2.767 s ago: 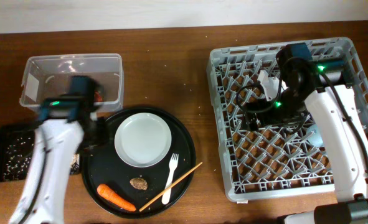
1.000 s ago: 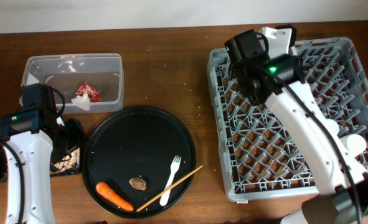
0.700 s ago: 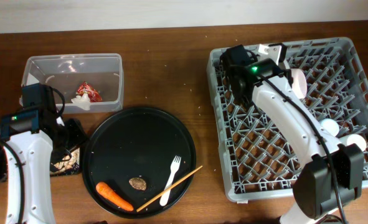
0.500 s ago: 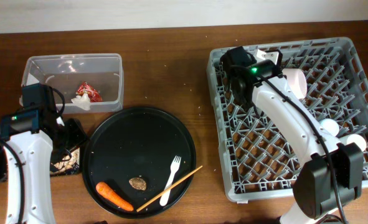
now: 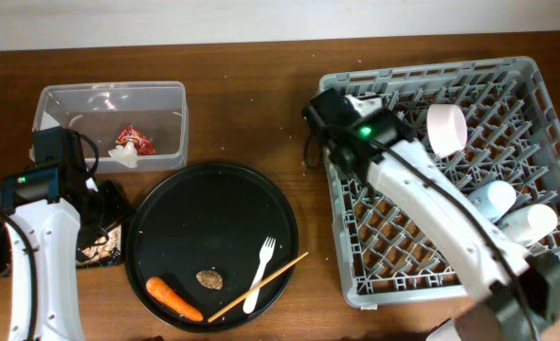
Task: Sort waste into correct bins and load items into the dishwasher rack
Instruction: 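Place the white plate upright in the rack's left side with the right gripper, then reach the right gripper down to the white plastic fork on the round tray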
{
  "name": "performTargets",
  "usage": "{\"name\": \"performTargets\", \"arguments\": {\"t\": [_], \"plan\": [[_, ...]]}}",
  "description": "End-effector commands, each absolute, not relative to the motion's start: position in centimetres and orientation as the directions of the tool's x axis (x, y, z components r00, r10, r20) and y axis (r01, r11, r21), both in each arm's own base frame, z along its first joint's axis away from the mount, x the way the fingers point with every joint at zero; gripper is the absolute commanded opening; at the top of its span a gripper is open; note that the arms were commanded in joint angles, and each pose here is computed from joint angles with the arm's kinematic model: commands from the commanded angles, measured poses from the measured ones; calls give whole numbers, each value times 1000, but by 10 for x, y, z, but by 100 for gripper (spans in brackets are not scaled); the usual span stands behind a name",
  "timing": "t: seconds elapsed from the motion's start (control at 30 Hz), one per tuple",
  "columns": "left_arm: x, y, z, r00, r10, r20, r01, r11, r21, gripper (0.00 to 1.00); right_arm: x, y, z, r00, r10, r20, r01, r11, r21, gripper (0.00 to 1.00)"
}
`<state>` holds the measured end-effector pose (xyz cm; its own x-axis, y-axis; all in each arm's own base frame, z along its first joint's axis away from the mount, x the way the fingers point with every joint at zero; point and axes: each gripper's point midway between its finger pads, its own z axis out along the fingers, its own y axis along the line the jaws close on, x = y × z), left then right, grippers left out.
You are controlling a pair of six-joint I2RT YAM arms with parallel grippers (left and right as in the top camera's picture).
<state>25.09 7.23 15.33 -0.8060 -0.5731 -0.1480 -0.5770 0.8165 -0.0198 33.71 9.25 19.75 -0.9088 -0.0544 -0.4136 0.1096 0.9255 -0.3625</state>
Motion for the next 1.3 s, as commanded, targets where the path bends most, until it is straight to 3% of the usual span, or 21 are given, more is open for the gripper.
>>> {"name": "performTargets", "arguments": {"t": [0.0,0.07,0.13,0.17,0.27,0.37,0.47,0.53,0.73,1.27], "plan": [[249,72,154,-810,-567,-148,-570,821,-23,60,321,78,243,-863,105,-494,213,963,-166,68],[249,72,154,-810,-567,-148,-570,821,-23,60,305,89,251,-894,224,-389,190,974,125,98],[249,72,154,-811,-565,-149,-569,822,-23,60,277,145,265,-960,-4,-281,-135,883,449,98],[249,72,154,-811,-565,-149,-569,822,-23,60,257,157,263,-977,-39,-208,-141,855,499,98],[249,72,154,-811,-565,-149,-569,822,-23,60,225,184,247,-995,-25,-96,-64,901,430,98],[249,72,154,-811,-565,-148,-569,822,-23,60,199,226,217,-991,128,-32,109,931,349,98],[249,72,154,-812,-565,-148,-569,822,-23,60,181,270,177,-979,202,13,191,904,381,99],[249,72,154,-812,-565,-148,-569,822,-23,60,181,283,140,-953,303,-21,274,888,369,99],[248,72,153,-812,-565,-145,-569,822,-22,60,165,296,57,-956,283,76,293,924,247,96],[249,70,153,-812,-566,-142,-568,823,-29,60,166,313,14,-960,257,110,276,936,219,97]]}}
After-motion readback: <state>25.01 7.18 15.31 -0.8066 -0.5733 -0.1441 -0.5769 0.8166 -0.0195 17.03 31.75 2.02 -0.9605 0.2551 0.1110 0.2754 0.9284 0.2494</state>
